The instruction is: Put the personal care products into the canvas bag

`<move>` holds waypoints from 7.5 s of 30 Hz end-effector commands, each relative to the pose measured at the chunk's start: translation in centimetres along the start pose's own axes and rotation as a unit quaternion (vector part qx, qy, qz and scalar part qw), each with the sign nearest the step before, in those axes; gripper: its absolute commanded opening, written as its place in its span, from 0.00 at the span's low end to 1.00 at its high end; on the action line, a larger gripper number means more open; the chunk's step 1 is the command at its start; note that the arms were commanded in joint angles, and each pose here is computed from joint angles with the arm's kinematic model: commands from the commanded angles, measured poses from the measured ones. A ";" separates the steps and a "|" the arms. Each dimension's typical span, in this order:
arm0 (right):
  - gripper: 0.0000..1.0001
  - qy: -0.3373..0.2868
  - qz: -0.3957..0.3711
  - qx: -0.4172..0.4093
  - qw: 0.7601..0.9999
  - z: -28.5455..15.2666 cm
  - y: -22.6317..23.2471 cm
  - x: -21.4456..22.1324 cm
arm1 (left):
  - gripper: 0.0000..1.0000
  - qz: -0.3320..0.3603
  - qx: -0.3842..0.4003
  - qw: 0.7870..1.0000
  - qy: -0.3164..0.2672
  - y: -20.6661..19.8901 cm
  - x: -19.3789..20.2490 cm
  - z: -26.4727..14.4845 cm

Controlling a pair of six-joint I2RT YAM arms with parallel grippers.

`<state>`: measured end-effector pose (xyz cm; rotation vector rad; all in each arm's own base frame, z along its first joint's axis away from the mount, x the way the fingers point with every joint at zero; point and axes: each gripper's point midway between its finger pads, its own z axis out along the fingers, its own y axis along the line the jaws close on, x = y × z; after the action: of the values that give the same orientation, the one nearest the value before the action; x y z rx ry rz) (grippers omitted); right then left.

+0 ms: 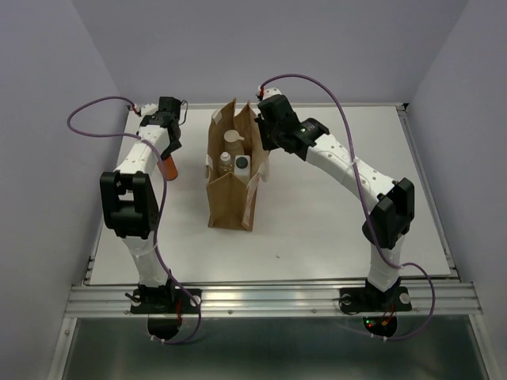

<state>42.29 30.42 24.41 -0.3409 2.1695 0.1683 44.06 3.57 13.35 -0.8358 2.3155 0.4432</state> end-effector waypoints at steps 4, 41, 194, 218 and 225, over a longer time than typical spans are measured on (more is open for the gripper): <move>0.09 -0.019 -0.002 -0.007 1.000 -1.9 -0.1 -1.3 | 0.00 -0.020 0.016 0.999 -0.026 0.3 -2.3 -2.3; 0.02 -0.031 0.021 -0.025 0.999 -2.3 0.5 -1.4 | 0.00 0.116 0.423 0.870 -0.225 -12.9 -4.2 -34.9; 0.01 -0.015 0.048 -0.041 0.998 -2.2 -0.8 1.7 | 0.00 -0.079 0.305 0.916 -0.248 -23.9 -1.7 -24.8; 0.01 0.005 0.047 -0.035 0.998 -1.9 -1.0 3.5 | 0.59 -0.027 0.266 0.939 -0.217 -25.6 1.9 -20.4; 0.02 0.002 0.047 -0.039 0.998 -1.8 -0.9 3.2 | 0.83 -0.028 0.289 0.929 -0.230 -25.3 -0.5 -23.3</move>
<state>39.78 27.72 21.51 -0.2237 2.2271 0.2839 50.28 -25.35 23.86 -0.4101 1.9147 0.0211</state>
